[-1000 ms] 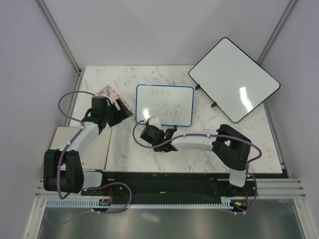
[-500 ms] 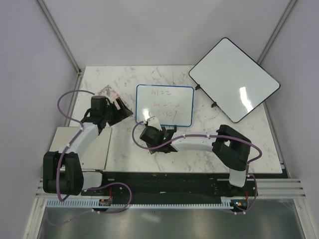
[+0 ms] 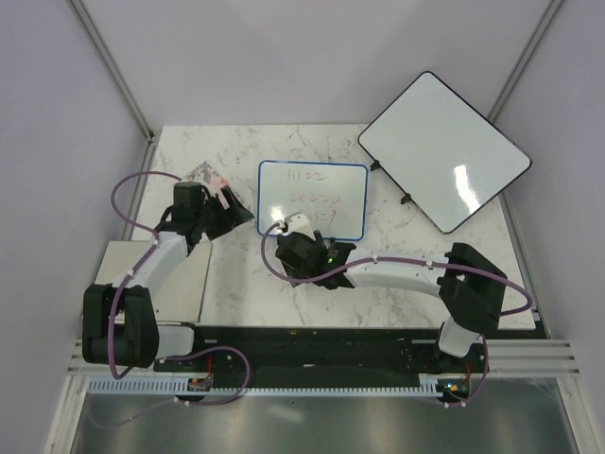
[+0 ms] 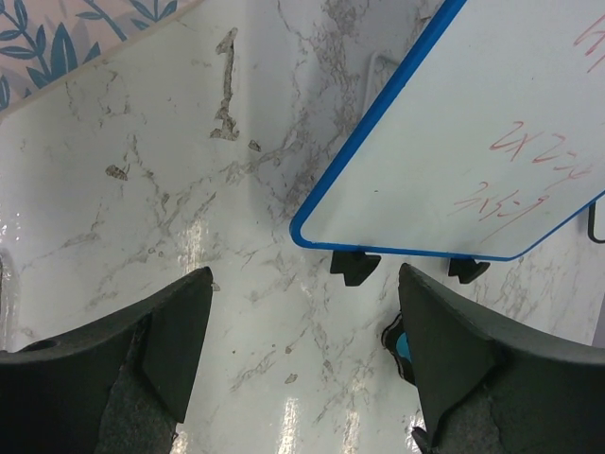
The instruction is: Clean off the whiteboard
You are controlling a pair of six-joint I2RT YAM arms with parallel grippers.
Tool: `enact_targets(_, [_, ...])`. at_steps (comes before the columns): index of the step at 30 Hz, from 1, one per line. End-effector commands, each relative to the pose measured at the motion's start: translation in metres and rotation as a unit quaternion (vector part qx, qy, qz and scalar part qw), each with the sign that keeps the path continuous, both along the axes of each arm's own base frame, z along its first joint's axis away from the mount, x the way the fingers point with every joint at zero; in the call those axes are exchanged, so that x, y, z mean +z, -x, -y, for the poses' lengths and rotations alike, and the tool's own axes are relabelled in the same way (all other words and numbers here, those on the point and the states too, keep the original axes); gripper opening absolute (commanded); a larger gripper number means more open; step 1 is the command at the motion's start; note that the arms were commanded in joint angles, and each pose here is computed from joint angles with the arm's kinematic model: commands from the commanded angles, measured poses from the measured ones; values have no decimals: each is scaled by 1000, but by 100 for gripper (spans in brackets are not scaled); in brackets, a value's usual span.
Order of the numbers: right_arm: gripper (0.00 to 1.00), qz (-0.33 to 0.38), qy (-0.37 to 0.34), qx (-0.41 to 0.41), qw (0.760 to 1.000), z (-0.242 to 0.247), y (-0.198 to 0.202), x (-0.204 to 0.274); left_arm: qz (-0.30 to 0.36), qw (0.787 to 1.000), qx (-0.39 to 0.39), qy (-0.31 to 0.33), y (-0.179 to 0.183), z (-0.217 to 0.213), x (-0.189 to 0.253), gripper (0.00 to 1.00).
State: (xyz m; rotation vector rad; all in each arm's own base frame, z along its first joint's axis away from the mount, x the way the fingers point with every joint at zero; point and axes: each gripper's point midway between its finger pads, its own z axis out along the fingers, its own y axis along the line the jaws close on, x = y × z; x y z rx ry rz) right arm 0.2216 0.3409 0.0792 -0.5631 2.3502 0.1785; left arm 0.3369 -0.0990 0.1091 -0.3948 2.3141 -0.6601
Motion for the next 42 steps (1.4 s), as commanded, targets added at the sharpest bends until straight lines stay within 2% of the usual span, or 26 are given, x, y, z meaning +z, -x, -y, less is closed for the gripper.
enact_targets(1, [74,25,4,20,999,5,-6,11,15,1000,-23,2,-3,5,2,87])
enact_targets(7, [87,2,33,49,998,12,-3,-14,8,999,-37,12,-1,10,-1,87])
enact_targets(11, [85,-10,22,48,999,18,-8,-19,-1,999,-39,15,0,11,-7,87])
enact_targets(16, [78,-29,22,43,998,32,-14,-36,-5,999,-44,20,2,13,-9,87])
enact_targets(18, [74,-34,11,46,998,31,-17,-39,-7,999,-48,23,2,14,-10,88])
enact_targets(25, [72,-58,2,57,997,20,-15,-60,-10,999,-47,22,5,14,-15,88])
enact_targets(27, [68,-62,1,57,996,18,-15,-63,-13,999,-47,22,5,14,-16,88])
enact_targets(28, [65,-67,5,57,996,18,-14,-68,-12,999,-47,22,4,14,-16,88])
enact_targets(29, [56,-67,7,55,996,18,-14,-69,-14,999,-48,22,5,15,-17,88])
enact_targets(31, [47,-69,13,48,996,20,-15,-74,-13,999,-48,23,4,15,-17,88])
enact_targets(32, [38,-69,13,45,997,21,-15,-74,-12,999,-47,23,2,15,-17,88])
enact_targets(34, [26,-68,15,37,997,24,-15,-74,-11,998,-49,24,1,16,-16,88])
enact_targets(35, [16,-64,15,33,997,25,-16,-72,-7,998,-51,24,-1,16,-15,88])
enact_targets(36, [11,-62,16,31,997,27,-16,-72,-2,998,-54,27,-4,18,-13,89])
enact_targets(38, [4,-57,11,25,998,28,-18,-65,12,997,-69,41,-9,24,-4,90])
enact_targets(39, [1,-56,9,25,998,28,-18,-63,39,995,-77,51,-18,28,6,90])
enact_targets(42, [0,-49,1,21,999,30,-21,-53,111,985,-102,79,-36,40,35,91])
